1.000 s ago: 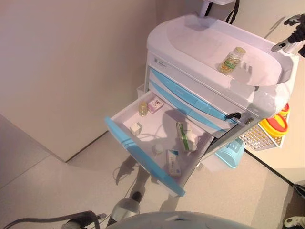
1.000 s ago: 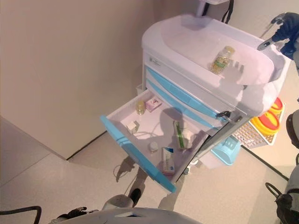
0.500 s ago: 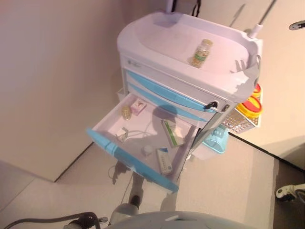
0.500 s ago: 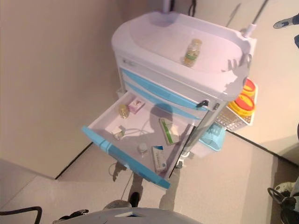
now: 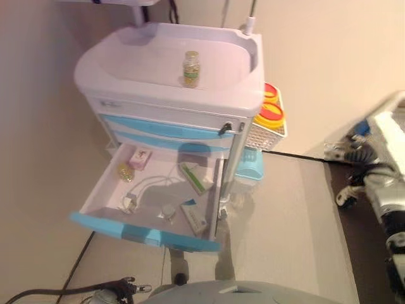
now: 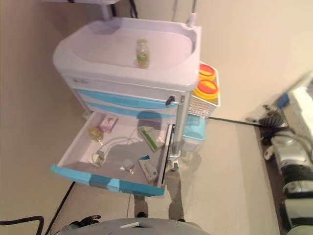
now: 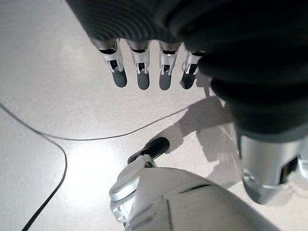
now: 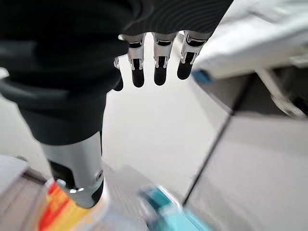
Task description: Open the drawer and pick up the medicine
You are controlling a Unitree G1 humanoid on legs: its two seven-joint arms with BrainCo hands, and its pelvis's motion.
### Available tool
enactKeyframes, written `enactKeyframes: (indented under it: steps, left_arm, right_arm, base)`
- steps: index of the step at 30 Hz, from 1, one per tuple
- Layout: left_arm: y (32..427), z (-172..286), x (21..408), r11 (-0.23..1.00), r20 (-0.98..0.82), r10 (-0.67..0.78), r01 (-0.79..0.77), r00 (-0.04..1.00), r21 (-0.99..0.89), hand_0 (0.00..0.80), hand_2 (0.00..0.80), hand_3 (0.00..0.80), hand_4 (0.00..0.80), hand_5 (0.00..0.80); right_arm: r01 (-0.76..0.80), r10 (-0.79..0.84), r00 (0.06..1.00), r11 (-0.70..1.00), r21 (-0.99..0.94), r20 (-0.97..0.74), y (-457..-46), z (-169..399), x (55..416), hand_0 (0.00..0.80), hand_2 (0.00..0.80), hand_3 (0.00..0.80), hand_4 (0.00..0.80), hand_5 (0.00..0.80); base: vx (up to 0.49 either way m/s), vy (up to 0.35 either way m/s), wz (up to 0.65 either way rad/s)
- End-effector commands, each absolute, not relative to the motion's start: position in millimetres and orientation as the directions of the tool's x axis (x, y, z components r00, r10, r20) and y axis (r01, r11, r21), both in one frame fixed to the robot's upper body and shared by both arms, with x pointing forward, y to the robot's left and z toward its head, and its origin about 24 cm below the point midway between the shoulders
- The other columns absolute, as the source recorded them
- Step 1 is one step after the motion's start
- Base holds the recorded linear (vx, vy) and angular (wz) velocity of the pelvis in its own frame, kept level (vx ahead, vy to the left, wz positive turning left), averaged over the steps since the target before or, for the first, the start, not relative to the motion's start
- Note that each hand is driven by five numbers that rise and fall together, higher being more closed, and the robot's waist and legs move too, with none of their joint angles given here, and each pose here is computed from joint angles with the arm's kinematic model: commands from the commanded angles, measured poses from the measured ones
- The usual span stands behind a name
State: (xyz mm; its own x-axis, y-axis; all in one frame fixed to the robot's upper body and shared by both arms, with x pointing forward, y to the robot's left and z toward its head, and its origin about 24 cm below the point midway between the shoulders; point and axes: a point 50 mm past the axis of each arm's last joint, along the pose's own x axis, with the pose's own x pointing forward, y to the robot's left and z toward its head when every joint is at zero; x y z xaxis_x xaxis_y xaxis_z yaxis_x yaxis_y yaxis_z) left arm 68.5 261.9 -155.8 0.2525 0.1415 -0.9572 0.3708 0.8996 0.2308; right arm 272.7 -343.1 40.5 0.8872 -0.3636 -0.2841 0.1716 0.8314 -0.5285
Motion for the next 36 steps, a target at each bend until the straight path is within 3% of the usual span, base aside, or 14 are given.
enactKeyframes:
  steps: [1, 11, 16, 20, 29, 36]
  left_arm:
    - [255.8, -157.9, 72.7, 0.873, -0.960, 0.115, 0.435, 0.257, 0.221, 0.000, 0.000, 0.000, 0.000, 0.000]
    - [229.9, -161.1, 80.5, 0.871, -0.950, 0.018, 0.462, 0.312, 0.169, 0.000, 0.000, 0.000, 0.000, 0.000]
    - [222.3, -160.8, 86.6, 0.862, -0.944, -0.020, 0.483, 0.329, 0.150, 0.000, 0.000, 0.000, 0.000, 0.000]
    - [220.4, -158.9, 91.8, 0.839, -0.934, -0.039, 0.519, 0.354, 0.162, 0.000, 0.000, 0.000, 0.000, 0.000]
    - [225.3, -127.6, 165.9, 0.850, -0.784, -0.010, 0.418, 0.621, 0.321, 0.000, 0.000, 0.000, 0.000, 0.000]
    - [240.9, -77.2, 225.5, 0.854, -0.582, 0.035, 0.278, 0.813, 0.440, 0.000, 0.000, 0.000, 0.000, 0.000]
  right_arm:
    - [0.152, -0.265, 0.949, 0.861, -0.486, -0.171, -317.3, 40.5, 276.2, 0.000, 0.000, 0.000, 0.000, 0.000]
    - [-0.088, -0.108, 0.883, 0.919, -0.386, -0.457, -245.4, -70.0, 208.0, 0.000, 0.000, 0.000, 0.000, 0.000]
    - [-0.081, -0.143, 0.837, 0.923, -0.377, -0.529, -239.9, -95.0, 181.8, 0.000, 0.000, 0.000, 0.000, 0.000]
    - [-0.087, -0.209, 0.822, 0.873, -0.480, -0.529, -246.2, -102.6, 169.4, 0.000, 0.000, 0.000, 0.000, 0.000]
    - [-0.133, -0.212, 0.836, 0.817, -0.561, -0.507, -255.8, -96.1, 180.7, 0.000, 0.000, 0.000, 0.000, 0.000]
    - [-0.189, -0.194, 0.866, 0.727, -0.660, -0.462, -276.8, -77.0, 193.2, 0.000, 0.000, 0.000, 0.000, 0.000]
  base:
    - [0.024, -0.068, -0.26]
    - [-0.004, -0.031, -0.18]
    - [-0.002, 0.001, -0.01]
    - [-0.066, 0.011, -0.09]
    - [-0.114, 0.064, -0.24]
    - [-0.016, 0.082, -0.04]
